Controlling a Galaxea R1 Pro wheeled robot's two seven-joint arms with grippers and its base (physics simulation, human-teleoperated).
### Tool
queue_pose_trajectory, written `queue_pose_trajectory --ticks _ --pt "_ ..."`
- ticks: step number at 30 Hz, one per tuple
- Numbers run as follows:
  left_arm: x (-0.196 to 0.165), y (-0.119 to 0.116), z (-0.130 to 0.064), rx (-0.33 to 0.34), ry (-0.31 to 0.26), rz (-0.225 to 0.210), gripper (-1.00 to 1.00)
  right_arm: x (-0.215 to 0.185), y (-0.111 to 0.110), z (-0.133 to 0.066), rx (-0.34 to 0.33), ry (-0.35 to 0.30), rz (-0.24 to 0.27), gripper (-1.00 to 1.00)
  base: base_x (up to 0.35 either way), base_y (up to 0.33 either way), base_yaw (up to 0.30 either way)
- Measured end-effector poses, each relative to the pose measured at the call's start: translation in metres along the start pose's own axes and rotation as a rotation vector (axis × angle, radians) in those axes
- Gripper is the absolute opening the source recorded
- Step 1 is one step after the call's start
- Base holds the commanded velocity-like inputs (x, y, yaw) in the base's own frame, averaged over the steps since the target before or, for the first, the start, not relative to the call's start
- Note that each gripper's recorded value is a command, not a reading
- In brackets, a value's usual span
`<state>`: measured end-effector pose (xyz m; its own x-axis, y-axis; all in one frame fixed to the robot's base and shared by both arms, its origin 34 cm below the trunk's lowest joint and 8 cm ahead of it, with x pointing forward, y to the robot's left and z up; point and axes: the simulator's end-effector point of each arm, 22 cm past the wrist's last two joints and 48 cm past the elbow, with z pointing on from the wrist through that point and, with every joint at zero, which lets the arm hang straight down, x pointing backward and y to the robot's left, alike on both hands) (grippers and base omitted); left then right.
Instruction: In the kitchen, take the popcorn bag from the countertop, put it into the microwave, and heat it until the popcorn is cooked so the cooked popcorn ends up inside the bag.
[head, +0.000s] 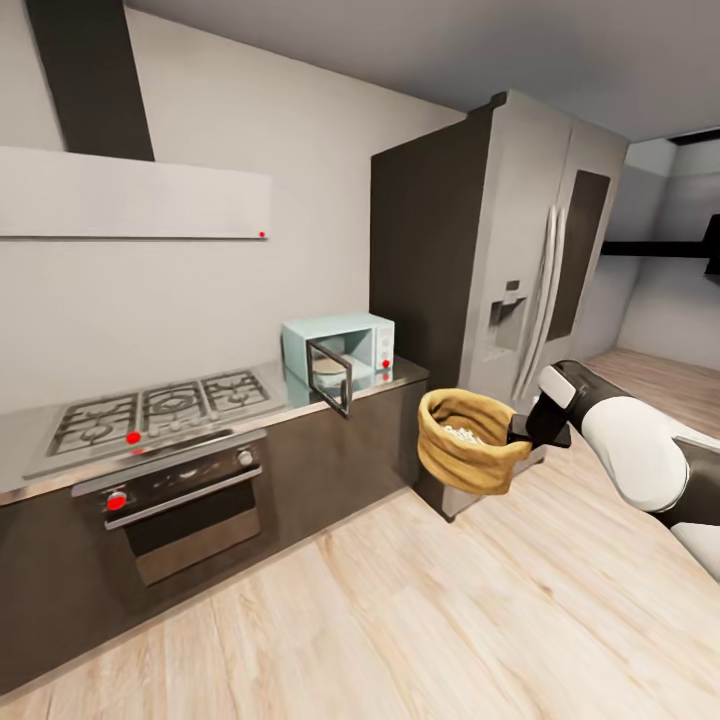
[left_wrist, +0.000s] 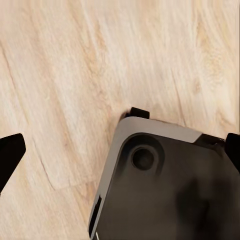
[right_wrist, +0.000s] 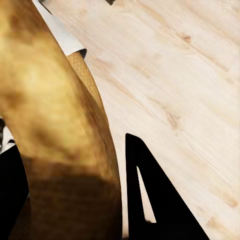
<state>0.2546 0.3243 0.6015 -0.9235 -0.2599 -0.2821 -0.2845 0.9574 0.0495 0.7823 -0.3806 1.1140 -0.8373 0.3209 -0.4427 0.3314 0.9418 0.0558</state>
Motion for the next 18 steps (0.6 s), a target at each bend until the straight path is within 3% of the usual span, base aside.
queue_pose_trajectory --ticks 18 --pt "0.0 0.001 0.0 -0.001 -0.001 0.0 1.0 0.01 0.004 0.006 -0.007 0.027 -0.007 -1.0 0.34 0.0 0.0"
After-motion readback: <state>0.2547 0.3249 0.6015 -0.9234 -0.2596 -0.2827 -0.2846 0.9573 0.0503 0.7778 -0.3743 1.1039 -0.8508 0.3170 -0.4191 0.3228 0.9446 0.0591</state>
